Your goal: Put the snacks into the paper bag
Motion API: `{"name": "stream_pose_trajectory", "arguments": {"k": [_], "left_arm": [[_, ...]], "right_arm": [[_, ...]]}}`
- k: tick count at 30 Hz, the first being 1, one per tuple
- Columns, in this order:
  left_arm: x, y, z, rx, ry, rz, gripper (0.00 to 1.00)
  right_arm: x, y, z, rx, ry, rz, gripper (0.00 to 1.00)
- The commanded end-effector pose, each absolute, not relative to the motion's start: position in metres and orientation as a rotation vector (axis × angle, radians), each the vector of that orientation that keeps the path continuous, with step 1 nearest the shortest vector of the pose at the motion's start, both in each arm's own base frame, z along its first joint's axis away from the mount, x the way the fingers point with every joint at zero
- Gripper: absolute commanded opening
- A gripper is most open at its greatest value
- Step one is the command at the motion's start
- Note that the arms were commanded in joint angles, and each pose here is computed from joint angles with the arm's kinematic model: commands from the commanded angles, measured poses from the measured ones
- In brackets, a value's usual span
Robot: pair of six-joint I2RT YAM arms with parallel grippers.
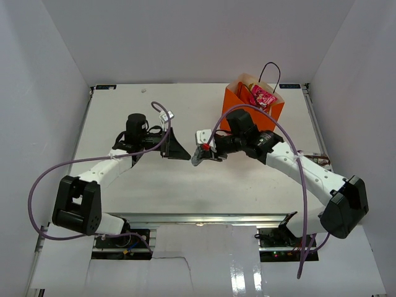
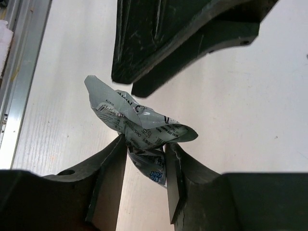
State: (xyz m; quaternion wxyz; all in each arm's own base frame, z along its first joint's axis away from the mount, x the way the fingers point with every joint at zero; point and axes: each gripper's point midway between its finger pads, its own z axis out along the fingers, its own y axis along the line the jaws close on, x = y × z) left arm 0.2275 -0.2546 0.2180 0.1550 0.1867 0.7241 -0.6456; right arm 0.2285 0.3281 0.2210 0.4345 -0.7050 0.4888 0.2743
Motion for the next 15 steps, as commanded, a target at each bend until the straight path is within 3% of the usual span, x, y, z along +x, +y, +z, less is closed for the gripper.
{"name": "stream_pose_trajectory", "arguments": {"k": [1, 6, 10, 15], "left_arm": [[0.238, -0.242, 0.251, 0.591, 1.979, -1.743, 0.63], [0.259, -0.223, 0.292, 0.547, 1.925, -1.585, 0.65], [0.269, -0.214, 0.291, 0.493, 1.946, -1.439, 0.67], [0.268, -0.204, 0.275, 0.401, 1.972, -1.322, 0.66]], "right_arm": [[0.236, 0.317, 0.252, -1.677, 1.178, 0.647, 0.10], [0.250, 0.296, 0.281, -1.594, 1.169, 0.587, 0.09], [0.271, 0.272, 0.321, -1.474, 1.180, 0.520, 0.10], [0.301, 0.232, 0.415, -1.249, 1.134, 0.395, 0.10]]}}
